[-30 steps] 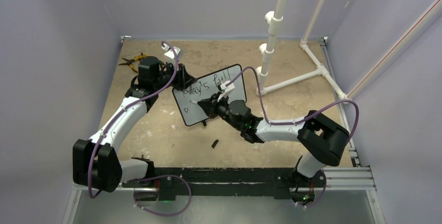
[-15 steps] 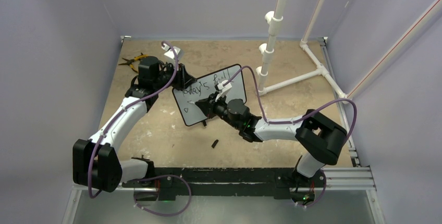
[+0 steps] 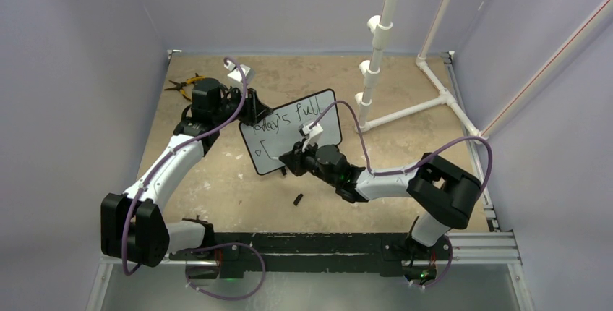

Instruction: Write a sentence on the whiteboard

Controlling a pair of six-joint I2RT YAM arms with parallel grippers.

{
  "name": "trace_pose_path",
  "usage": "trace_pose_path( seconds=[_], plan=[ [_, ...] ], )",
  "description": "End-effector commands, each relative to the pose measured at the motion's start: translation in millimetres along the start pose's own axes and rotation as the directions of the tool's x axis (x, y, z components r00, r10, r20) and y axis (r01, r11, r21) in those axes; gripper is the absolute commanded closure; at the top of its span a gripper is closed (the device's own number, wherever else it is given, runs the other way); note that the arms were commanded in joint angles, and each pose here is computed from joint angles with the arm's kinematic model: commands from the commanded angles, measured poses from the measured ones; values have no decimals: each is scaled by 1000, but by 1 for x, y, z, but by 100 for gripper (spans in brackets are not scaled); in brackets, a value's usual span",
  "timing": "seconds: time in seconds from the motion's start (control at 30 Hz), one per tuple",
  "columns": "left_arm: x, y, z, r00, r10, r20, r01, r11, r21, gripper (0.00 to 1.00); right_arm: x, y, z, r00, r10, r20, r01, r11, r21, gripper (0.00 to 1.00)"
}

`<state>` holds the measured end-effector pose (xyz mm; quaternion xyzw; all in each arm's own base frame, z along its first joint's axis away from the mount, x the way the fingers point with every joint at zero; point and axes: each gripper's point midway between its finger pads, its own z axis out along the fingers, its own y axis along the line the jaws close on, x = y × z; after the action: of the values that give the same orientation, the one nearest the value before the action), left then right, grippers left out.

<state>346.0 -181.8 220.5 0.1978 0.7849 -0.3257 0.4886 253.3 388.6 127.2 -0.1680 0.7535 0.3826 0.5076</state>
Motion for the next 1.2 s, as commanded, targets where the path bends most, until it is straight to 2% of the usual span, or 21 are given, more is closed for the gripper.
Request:
trace_pose_path(
  seconds=[0.0, 0.17, 0.33, 0.5, 1.17],
  plan=[
    [20, 0, 2, 997, -50, -56, 49, 999, -7, 78, 13, -8, -3, 999, -1, -39, 2, 1000, 16, 100],
    [20, 1, 3, 997, -50, -57, 50, 999, -8, 78, 2, 14, 6, 1000, -9, -8, 8, 998, -55, 100],
    [21, 2, 3, 997, -51, -59, 50, 999, -13, 78, -28, 35, 15, 997, -9, 71, 17, 993, -116, 100],
    [22, 2, 3, 997, -52, -61, 51, 999, -14, 78, -55, 39, 9, 989, -5, 148, 21, 994, -108, 100],
    [22, 3, 4, 996, -54, -64, 53, 998, -13, 78, -44, 17, 11, 992, -1, 125, 1, 1000, -3, 100]
  ],
)
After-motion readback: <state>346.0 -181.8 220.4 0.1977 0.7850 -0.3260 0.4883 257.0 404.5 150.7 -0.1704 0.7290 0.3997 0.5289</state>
